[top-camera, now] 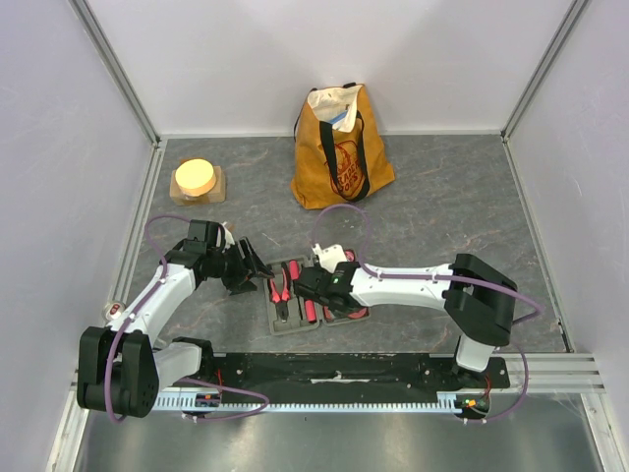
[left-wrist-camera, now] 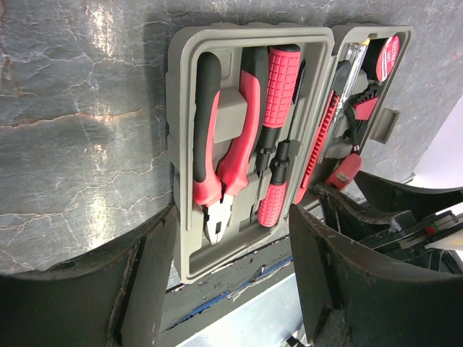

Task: Pack the tool kit

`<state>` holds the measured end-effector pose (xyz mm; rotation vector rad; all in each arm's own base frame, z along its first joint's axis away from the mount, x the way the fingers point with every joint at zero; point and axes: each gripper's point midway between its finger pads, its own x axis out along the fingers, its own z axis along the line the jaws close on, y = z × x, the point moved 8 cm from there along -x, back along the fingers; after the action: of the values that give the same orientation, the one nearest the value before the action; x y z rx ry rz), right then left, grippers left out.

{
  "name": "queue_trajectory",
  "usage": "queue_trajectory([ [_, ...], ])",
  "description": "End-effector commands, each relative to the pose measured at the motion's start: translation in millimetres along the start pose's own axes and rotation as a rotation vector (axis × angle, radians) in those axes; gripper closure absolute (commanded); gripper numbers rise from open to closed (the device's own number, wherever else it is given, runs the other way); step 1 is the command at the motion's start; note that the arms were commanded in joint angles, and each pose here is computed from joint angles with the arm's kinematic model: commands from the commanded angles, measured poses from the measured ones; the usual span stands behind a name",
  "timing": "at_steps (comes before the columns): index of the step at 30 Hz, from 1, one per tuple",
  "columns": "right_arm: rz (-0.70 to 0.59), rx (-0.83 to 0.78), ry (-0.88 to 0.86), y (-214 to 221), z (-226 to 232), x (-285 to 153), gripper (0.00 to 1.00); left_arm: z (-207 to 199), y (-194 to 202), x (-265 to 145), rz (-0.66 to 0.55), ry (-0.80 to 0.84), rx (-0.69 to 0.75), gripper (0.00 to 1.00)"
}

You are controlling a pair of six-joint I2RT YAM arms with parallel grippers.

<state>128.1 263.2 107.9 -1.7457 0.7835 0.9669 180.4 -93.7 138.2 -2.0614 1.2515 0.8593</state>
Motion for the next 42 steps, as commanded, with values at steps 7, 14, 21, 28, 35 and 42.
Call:
queue_trajectory([
  [7, -0.113, -0.02, -0.004, -32, 12, -33, 0.26, -2, -4, 0, -0.015, 0.029, 0.044, 0.31],
  [14, -0.096, -0.059, 0.027, -28, 15, -22, 0.33, -1, -4, 0, -0.013, 0.022, 0.042, 0.31],
  [21, -0.062, -0.088, 0.059, -12, 13, -2, 0.4, -1, -4, 0, -0.01, 0.022, 0.043, 0.31],
  [28, 0.001, -0.112, 0.068, 8, 11, 16, 0.48, -2, -4, 0, -0.01, 0.025, 0.047, 0.31],
  [35, 0.042, -0.133, 0.091, 18, 6, 20, 0.59, -1, -4, 1, -0.01, 0.024, 0.043, 0.31],
  [42, 0.005, -0.169, 0.111, 8, 13, 9, 0.46, -1, -4, 1, -0.009, 0.022, 0.044, 0.31],
])
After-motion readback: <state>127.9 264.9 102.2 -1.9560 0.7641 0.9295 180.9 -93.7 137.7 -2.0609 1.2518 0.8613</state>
